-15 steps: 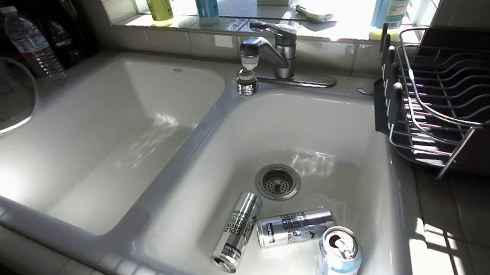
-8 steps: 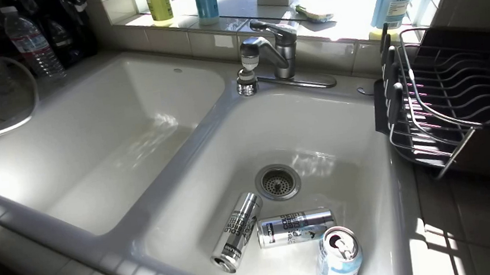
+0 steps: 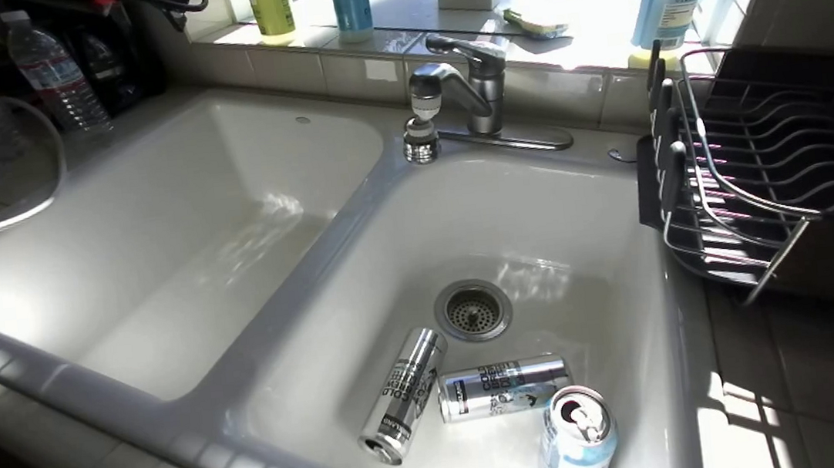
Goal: Press the trigger on the yellow bottle
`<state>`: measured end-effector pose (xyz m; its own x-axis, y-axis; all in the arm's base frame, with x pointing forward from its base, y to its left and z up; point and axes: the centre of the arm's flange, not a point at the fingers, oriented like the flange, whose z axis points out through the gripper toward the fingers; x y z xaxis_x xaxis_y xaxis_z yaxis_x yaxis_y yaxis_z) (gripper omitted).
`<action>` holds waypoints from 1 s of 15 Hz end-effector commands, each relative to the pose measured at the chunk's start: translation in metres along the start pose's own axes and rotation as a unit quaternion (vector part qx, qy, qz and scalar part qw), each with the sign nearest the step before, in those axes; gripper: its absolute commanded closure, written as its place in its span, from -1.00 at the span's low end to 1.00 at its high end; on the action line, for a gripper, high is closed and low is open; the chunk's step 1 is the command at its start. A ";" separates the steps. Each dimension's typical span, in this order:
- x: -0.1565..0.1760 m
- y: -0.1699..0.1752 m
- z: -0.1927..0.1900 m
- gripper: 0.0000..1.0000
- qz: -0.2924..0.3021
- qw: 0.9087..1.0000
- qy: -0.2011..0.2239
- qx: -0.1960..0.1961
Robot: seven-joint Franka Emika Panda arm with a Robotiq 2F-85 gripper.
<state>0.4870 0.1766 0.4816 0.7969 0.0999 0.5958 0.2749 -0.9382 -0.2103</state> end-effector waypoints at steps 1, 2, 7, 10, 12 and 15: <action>0.001 0.000 -0.003 -1.00 0.000 1.000 0.003 0.000; 0.002 0.000 -0.006 -1.00 0.000 1.000 0.005 0.000; 0.004 0.000 -0.009 -1.00 0.000 1.000 0.008 0.001; 0.009 0.000 0.002 -1.00 -0.008 1.000 0.018 0.013; 0.022 -0.007 0.003 -1.00 -0.042 0.998 0.039 0.022; 0.036 -0.018 0.004 -1.00 -0.109 0.992 0.050 0.027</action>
<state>0.4965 0.1903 0.5018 0.7180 0.1848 0.6710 0.3807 -0.9114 -0.1564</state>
